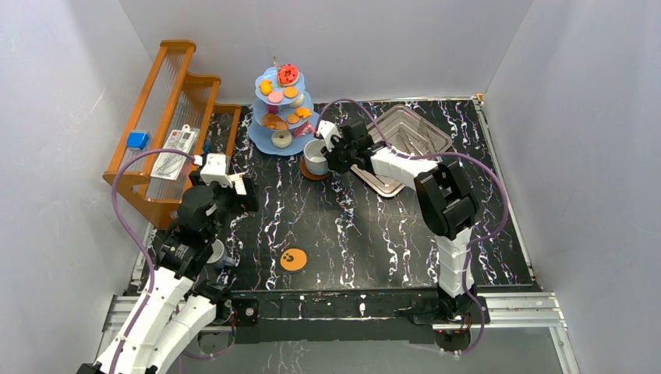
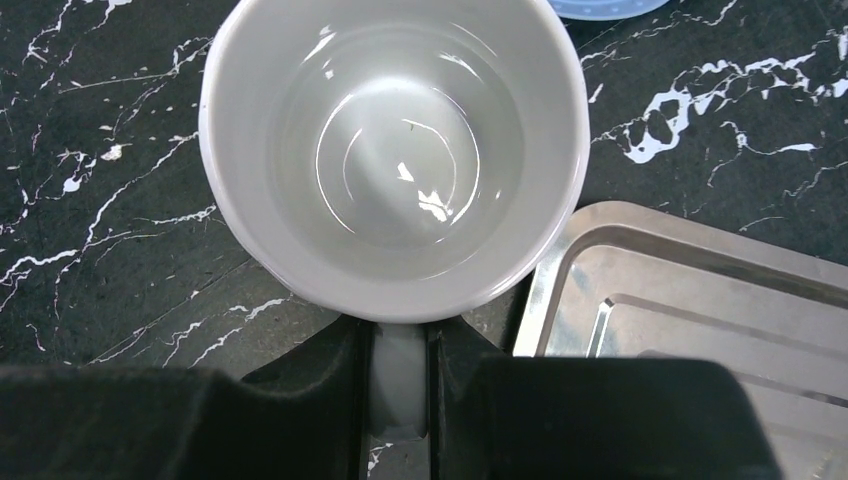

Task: Serve the afternoon tea

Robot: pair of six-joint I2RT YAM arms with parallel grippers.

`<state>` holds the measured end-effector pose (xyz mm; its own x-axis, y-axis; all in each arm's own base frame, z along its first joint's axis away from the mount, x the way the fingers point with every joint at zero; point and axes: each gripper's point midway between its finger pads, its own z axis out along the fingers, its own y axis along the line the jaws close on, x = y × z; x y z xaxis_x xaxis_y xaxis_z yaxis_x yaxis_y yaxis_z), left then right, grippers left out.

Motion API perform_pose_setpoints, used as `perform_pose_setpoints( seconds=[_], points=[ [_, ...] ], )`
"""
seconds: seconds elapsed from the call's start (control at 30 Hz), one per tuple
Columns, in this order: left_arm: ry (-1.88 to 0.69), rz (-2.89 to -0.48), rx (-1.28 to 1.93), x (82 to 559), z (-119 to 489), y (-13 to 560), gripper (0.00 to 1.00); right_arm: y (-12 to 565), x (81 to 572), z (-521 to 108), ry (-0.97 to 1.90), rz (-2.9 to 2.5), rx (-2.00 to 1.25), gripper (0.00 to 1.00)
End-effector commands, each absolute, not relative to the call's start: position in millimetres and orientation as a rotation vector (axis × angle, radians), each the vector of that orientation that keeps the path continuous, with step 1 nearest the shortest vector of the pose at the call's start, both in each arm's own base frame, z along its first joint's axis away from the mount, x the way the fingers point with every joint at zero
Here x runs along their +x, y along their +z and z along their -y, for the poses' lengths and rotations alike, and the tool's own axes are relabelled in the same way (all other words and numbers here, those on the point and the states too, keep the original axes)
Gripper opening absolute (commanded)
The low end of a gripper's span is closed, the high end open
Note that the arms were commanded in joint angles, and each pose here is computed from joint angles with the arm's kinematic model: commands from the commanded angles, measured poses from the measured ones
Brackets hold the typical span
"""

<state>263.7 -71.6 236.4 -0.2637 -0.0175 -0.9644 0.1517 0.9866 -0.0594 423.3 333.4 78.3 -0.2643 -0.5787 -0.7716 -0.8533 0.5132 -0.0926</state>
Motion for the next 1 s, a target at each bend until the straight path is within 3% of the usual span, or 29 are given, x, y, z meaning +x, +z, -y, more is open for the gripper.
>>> perform_pose_setpoints(
  seconds=[0.0,0.13,0.4,0.53,0.67,0.97],
  points=[
    [-0.165,-1.783,0.08,264.0,70.1,253.0,0.98,125.7,442.9,-355.9,0.484,-1.801,-1.145,0.14],
    [-0.161,-1.788,0.082,264.4,70.0,252.3,0.98,125.6,445.0,-357.3,0.495,-1.807,-1.132,0.22],
    [-0.161,-1.79,0.08,265.3,70.2,251.2,0.98,127.5,440.1,-345.7,0.462,-1.876,-1.102,0.62],
    [-0.168,-1.8,0.087,266.1,72.4,248.9,0.98,141.7,430.9,-336.1,0.449,-1.879,-1.074,0.74],
    [-0.162,-1.805,0.075,267.2,71.1,247.1,0.98,163.2,414.0,-326.2,0.474,-1.88,-1.023,0.97],
    [-0.289,-1.898,-0.056,275.1,88.0,241.4,0.98,196.2,375.3,-307.8,0.571,-1.965,-0.87,0.99]
  ],
)
